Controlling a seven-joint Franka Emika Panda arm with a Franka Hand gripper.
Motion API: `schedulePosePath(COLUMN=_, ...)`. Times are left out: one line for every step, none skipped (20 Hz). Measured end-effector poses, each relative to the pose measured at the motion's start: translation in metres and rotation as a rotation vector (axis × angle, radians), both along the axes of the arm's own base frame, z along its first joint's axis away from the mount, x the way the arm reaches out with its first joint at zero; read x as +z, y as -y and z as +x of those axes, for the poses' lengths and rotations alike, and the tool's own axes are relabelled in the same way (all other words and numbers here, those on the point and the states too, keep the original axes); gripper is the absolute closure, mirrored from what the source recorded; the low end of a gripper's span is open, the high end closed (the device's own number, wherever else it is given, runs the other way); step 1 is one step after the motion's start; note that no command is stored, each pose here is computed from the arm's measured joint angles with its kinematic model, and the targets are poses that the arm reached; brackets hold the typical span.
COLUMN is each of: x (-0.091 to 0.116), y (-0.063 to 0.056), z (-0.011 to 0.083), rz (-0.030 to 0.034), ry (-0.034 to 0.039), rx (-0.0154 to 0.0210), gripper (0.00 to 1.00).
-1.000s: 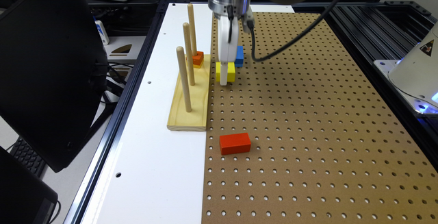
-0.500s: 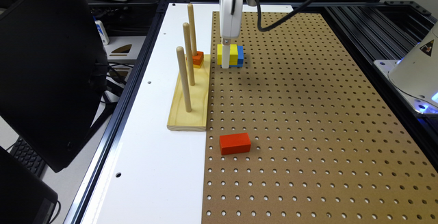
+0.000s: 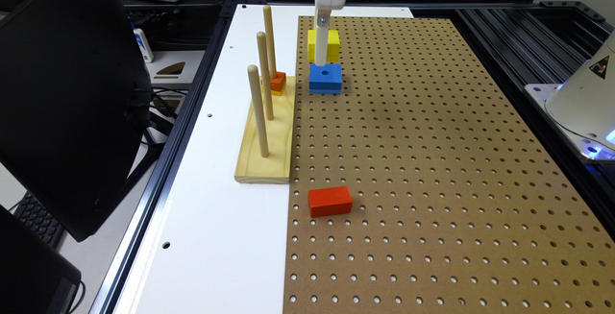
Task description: Pick up yellow block.
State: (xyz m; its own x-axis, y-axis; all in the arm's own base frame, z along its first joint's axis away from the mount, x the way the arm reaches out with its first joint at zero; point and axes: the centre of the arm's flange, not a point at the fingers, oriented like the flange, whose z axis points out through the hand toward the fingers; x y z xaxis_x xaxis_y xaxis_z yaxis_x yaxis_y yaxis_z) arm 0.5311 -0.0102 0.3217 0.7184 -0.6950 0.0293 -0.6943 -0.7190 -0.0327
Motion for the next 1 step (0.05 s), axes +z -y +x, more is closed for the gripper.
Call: schedulePosePath(x=0.0057, y=-0.0001, z=-0.0011, rz=-0.0008, ry=0.0010, rx=0.0001, gripper=1.00)
